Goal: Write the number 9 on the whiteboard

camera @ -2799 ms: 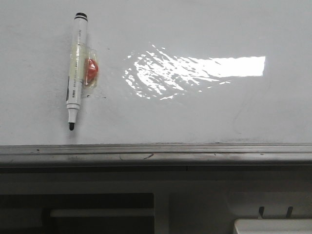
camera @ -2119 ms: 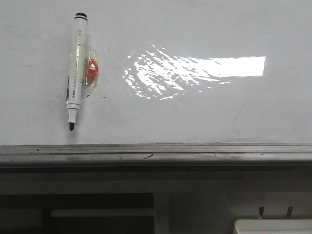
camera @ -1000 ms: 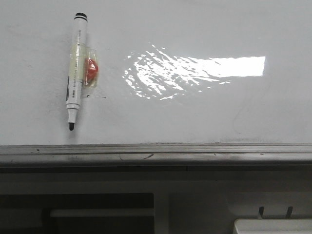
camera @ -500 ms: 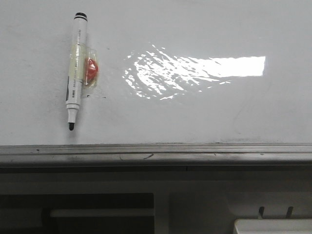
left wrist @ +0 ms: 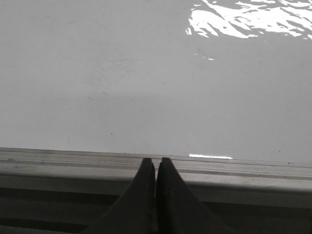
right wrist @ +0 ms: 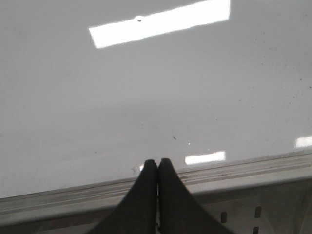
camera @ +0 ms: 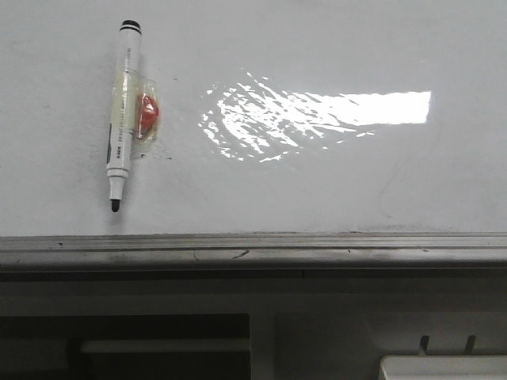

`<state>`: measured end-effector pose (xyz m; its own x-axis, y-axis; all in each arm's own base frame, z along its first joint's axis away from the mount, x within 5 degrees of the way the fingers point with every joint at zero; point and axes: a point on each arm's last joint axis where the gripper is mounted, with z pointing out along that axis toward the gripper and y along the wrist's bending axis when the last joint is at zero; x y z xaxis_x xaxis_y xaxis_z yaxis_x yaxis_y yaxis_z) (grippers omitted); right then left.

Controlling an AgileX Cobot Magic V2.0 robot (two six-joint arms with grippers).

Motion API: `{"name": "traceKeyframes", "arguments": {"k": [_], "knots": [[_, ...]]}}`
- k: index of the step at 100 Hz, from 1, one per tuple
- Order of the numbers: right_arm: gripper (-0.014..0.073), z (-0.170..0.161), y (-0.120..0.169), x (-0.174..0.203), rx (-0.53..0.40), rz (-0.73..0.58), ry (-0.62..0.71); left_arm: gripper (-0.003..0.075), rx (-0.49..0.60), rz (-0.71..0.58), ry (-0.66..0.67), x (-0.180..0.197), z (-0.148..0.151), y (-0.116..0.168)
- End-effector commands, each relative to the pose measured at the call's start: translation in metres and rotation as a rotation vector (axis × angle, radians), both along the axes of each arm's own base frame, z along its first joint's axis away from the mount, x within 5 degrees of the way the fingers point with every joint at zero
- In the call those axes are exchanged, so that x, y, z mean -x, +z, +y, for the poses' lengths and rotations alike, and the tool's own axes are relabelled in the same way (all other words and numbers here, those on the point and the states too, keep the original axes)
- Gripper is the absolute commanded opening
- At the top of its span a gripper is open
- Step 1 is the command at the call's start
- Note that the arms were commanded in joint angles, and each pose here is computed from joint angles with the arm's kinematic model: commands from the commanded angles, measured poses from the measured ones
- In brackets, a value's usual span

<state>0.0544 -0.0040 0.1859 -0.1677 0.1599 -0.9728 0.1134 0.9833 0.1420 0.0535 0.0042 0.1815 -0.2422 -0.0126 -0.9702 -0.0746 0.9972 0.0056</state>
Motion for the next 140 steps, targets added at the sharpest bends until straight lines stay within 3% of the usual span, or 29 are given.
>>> {"name": "traceKeyframes", "arguments": {"k": [1, 27, 45, 65, 78, 105, 120, 140], "knots": [[-0.0075, -0.001, -0.001, -0.001, 0.007, -0.065, -0.014, -0.002, -0.01, -0.055, -0.006, -0.001, 0.0, -0.006], [-0.0075, -0.001, -0.002, -0.001, 0.012, -0.057, -0.013, -0.002, 0.02, -0.055, -0.007, -0.001, -0.001, -0.006], [-0.0074, -0.002, 0.004, -0.001, 0.007, -0.128, -0.019, -0.002, 0.038, -0.094, -0.008, -0.001, -0.001, -0.003], [0.0034, -0.002, 0.01, -0.001, 0.045, -0.19, -0.024, -0.002, 0.043, -0.322, -0.006, -0.002, -0.001, 0.018], [0.0115, -0.002, 0.014, -0.001, 0.002, -0.236, -0.029, -0.002, 0.038, -0.451, -0.005, -0.001, 0.0, 0.029], [0.0121, -0.002, 0.019, 0.0, 0.004, -0.241, -0.028, -0.002, 0.063, -0.592, 0.004, 0.003, 0.001, 0.042], [0.0118, -0.001, 0.032, 0.001, 0.005, -0.23, -0.022, -0.002, 0.123, -0.565, 0.009, 0.004, 0.001, 0.048], [0.0113, -0.002, 0.05, -0.006, -0.011, -0.163, -0.018, -0.002, 0.116, -0.372, -0.007, -0.001, -0.001, 0.067]]}}
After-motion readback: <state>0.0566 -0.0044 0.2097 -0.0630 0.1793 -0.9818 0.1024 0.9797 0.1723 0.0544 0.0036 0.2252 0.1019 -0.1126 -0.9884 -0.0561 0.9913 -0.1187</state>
